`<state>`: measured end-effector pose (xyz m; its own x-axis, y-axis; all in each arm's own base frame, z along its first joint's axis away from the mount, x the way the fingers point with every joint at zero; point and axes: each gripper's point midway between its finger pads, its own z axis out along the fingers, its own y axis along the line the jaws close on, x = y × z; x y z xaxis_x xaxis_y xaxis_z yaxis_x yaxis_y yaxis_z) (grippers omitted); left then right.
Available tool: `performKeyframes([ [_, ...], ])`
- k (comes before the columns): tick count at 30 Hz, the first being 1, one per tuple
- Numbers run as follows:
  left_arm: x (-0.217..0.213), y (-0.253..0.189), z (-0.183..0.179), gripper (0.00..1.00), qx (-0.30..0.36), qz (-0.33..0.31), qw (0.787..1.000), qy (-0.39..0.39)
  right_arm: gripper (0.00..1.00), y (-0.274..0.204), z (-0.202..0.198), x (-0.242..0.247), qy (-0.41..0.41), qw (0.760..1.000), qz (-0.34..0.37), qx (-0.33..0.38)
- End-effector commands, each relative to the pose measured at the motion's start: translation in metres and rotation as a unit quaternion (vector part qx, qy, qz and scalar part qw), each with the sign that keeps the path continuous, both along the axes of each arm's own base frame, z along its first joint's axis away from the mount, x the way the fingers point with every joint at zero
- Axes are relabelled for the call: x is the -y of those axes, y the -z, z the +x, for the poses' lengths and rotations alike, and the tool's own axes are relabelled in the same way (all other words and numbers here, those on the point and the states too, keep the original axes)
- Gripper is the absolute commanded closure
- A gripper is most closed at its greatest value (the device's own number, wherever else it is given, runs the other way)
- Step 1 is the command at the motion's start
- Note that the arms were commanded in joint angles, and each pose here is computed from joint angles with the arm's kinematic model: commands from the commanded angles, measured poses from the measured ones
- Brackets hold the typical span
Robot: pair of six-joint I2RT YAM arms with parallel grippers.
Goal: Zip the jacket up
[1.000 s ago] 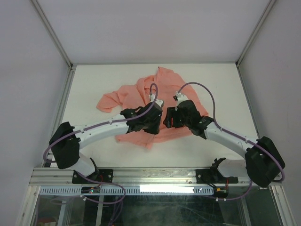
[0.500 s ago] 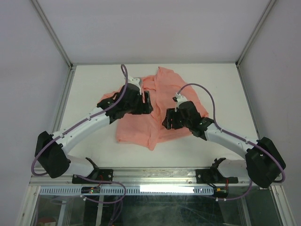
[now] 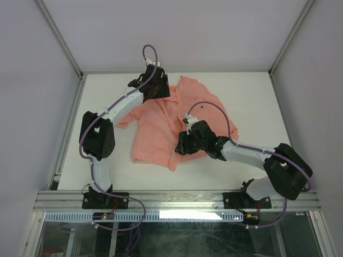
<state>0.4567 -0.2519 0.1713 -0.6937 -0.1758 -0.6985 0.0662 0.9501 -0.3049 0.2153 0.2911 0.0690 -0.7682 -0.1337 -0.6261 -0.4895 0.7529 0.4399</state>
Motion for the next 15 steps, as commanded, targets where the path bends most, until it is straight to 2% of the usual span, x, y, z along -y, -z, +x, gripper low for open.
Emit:
performKeyframes([
  [1, -0.014, 0.007, 0.049, 0.48, 0.015, 0.049, 0.998, -0.02, 0.5, -0.01, 0.005, -0.02, -0.009, 0.999, 0.029, 0.016],
  [7, -0.025, 0.037, 0.085, 0.54, 0.007, 0.1, 0.994, -0.037, 0.56, 0.003, 0.0, -0.025, -0.013, 1.0, 0.016, 0.007],
  [10, -0.029, 0.053, 0.096, 0.6, -0.001, 0.109, 0.993, -0.039, 0.63, 0.006, -0.003, -0.027, -0.017, 1.0, 0.015, 0.002],
  [13, -0.026, 0.063, 0.102, 0.72, -0.006, 0.108, 0.994, -0.03, 0.75, 0.009, -0.006, -0.026, -0.018, 1.0, 0.012, 0.001],
  [15, -0.02, 0.063, 0.106, 0.85, -0.003, 0.1, 0.995, -0.017, 0.85, 0.011, -0.007, -0.023, -0.016, 1.0, 0.009, 0.0],
])
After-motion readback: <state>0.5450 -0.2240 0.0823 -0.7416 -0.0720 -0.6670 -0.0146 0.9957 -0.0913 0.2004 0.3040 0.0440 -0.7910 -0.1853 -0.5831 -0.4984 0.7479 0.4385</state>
